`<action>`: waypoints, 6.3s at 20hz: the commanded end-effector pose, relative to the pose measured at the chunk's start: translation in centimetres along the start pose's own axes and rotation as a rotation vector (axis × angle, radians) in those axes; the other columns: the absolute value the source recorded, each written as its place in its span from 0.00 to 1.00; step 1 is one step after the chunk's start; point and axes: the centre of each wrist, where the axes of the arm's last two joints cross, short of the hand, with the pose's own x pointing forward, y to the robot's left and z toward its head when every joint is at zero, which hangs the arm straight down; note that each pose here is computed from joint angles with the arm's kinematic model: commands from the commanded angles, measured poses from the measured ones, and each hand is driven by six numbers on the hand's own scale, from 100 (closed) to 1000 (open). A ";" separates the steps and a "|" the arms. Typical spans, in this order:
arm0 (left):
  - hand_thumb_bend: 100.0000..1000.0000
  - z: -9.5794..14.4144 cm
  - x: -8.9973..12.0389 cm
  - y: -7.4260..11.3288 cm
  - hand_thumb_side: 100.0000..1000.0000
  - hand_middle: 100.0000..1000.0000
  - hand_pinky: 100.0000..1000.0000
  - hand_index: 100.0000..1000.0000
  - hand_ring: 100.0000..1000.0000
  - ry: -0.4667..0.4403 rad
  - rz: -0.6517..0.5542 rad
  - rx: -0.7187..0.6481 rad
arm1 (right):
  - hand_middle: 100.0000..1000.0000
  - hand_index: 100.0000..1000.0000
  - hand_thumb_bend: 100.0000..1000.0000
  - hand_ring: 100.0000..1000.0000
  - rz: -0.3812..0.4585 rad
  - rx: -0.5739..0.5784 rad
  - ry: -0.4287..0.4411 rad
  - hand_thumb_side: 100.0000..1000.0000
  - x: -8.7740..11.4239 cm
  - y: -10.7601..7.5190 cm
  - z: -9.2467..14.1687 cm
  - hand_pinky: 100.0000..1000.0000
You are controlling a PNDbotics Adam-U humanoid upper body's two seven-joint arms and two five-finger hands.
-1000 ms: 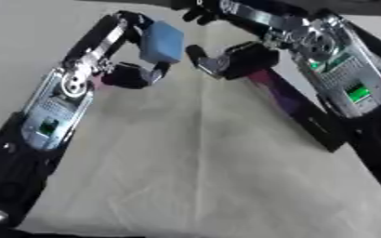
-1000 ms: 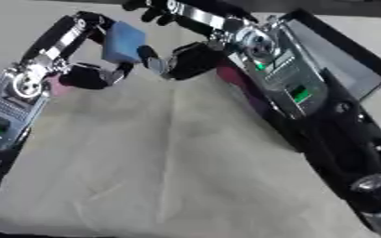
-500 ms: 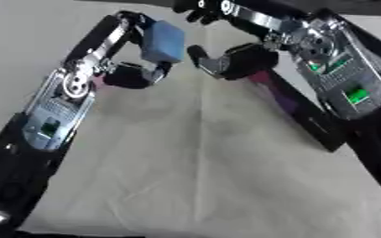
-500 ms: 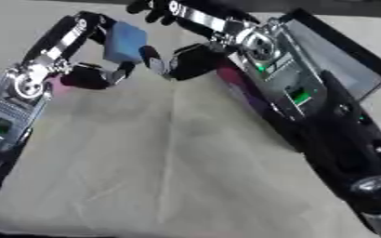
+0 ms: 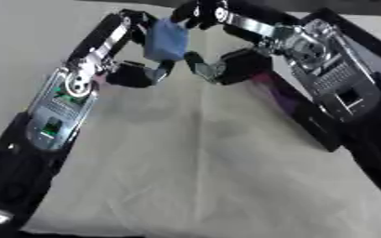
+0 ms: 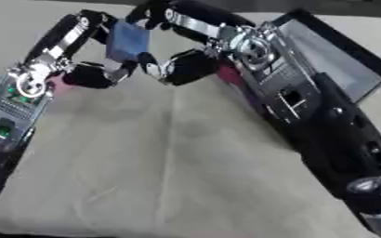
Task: Pick up the objects with one hand, pass them to the other hand, and then place them into the box on the other side of the table.
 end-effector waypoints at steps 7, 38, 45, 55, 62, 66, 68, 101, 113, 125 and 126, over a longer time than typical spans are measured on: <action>0.00 -0.2 1.2 0.4 0.00 0.53 0.68 0.51 0.50 -0.047 0.008 0.001 | 0.94 0.95 0.00 0.91 0.049 -0.024 0.032 0.43 -0.4 -0.4 -0.1 0.90; 0.04 -0.3 2.1 0.0 0.00 0.52 0.66 0.53 0.48 -0.068 0.040 0.013 | 0.96 0.98 0.00 0.91 0.072 -0.040 0.104 0.58 -1.8 0.5 -0.1 0.91; 0.05 -0.3 2.3 -0.1 0.00 0.52 0.65 0.53 0.48 -0.079 0.045 0.004 | 0.96 0.99 0.00 0.91 0.064 -0.025 0.111 0.60 -2.1 0.7 -0.1 0.92; 0.05 -0.4 2.6 -0.3 0.00 0.52 0.65 0.53 0.48 -0.103 0.057 -0.017 | 0.96 0.99 0.00 0.91 0.057 -0.013 0.113 0.59 -2.2 0.7 -0.1 0.92; 0.05 -0.4 2.8 -0.5 0.00 0.51 0.65 0.53 0.47 -0.131 0.077 -0.050 | 0.94 0.97 0.00 0.89 0.037 -0.020 0.116 0.55 -2.3 0.8 -0.1 0.91; 0.05 -0.4 2.9 -0.6 0.00 0.51 0.64 0.53 0.47 -0.147 0.090 -0.063 | 0.91 0.95 0.00 0.87 0.020 -0.031 0.116 0.50 -2.3 0.8 -0.1 0.90; 0.05 -0.4 2.9 -0.6 0.00 0.51 0.64 0.54 0.47 -0.154 0.096 -0.069 | 0.88 0.91 0.00 0.85 0.007 -0.040 0.119 0.46 -2.4 0.8 0.0 0.89; 0.36 -0.4 2.5 -0.9 0.23 0.59 0.67 0.72 0.51 -0.135 0.108 -0.034 | 0.53 0.59 0.00 0.57 -0.283 -0.120 0.129 0.18 -1.8 0.3 0.7 0.79; 0.65 -0.2 2.3 -1.0 0.23 0.67 0.72 0.82 0.58 -0.138 0.049 -0.037 | 0.52 0.58 0.00 0.56 -0.291 -0.134 0.140 0.16 -1.9 -0.1 1.1 0.79; 0.67 0.2 1.2 -0.8 0.24 0.67 0.71 0.82 0.57 -0.077 0.023 0.016 | 0.52 0.58 0.00 0.56 -0.282 -0.157 0.154 0.13 -2.1 -0.6 2.2 0.79; 0.67 0.2 1.0 -0.8 0.25 0.67 0.71 0.82 0.57 -0.068 0.023 0.028 | 0.52 0.58 0.00 0.56 -0.284 -0.160 0.156 0.13 -2.1 -0.7 2.4 0.79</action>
